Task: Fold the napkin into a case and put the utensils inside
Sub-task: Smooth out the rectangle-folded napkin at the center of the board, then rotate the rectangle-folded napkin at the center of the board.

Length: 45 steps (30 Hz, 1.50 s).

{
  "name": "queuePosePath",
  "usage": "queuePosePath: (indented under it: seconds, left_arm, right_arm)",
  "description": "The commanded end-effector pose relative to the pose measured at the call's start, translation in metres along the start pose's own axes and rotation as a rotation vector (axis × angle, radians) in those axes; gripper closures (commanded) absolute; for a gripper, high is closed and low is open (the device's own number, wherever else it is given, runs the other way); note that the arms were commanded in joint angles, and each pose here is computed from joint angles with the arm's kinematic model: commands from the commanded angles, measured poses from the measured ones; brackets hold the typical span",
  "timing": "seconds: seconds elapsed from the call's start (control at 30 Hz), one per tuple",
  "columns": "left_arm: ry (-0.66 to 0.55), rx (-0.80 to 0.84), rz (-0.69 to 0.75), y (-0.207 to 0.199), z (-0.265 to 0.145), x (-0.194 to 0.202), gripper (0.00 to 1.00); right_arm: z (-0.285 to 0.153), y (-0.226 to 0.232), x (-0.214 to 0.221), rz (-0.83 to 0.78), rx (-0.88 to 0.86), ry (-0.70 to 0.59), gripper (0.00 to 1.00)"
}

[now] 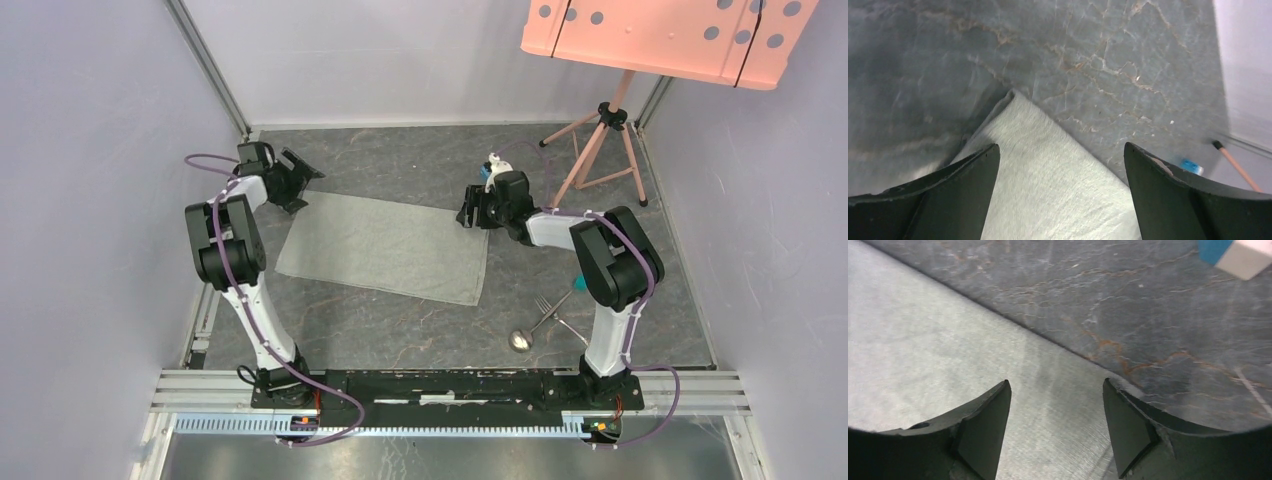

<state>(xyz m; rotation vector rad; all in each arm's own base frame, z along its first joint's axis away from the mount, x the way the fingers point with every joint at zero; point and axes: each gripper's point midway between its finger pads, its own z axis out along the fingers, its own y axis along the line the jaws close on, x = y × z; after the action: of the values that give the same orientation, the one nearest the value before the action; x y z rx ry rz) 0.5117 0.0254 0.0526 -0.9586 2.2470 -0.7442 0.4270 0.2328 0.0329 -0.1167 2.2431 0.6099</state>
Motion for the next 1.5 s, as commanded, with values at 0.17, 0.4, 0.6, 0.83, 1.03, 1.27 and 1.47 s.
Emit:
queuePosePath:
  seconds: [0.17, 0.4, 0.6, 0.83, 1.03, 1.27, 1.47]
  left_arm:
    - [-0.212, -0.009, 0.235, -0.106, -0.124, 0.014, 0.0]
    - [-0.276, 0.275, 0.471, -0.185, -0.187, 0.072, 0.0]
    - [-0.323, 0.32, 0.538, -0.201, -0.215, 0.074, 0.0]
    - [-0.377, 0.336, 0.582, -0.208, -0.239, 0.07, 0.0]
    - [-0.409, 0.311, 0.592, -0.205, -0.242, 0.063, 0.0]
    - [-0.371, 0.367, 0.509, -0.201, -0.237, 0.053, 0.0]
    - [-0.394, 0.363, 0.475, -0.194, -0.241, 0.04, 0.0]
  right_arm:
    - [-0.048, -0.002, -0.009, -0.242, 0.239, 0.099, 0.14]
    - [-0.072, 0.109, 0.045, -0.231, -0.125, 0.143, 0.25]
    - [-0.05, 0.177, 0.044, -0.196, -0.242, 0.09, 0.48]
    - [0.002, 0.247, 0.057, -0.228, -0.308, 0.101, 0.57]
    - [0.041, 0.312, 0.053, -0.222, -0.418, 0.077, 0.65]
    - [0.071, 0.334, 0.086, -0.212, -0.451, 0.139, 0.67]
    - [0.063, 0.325, 0.126, -0.243, -0.465, 0.236, 0.71]
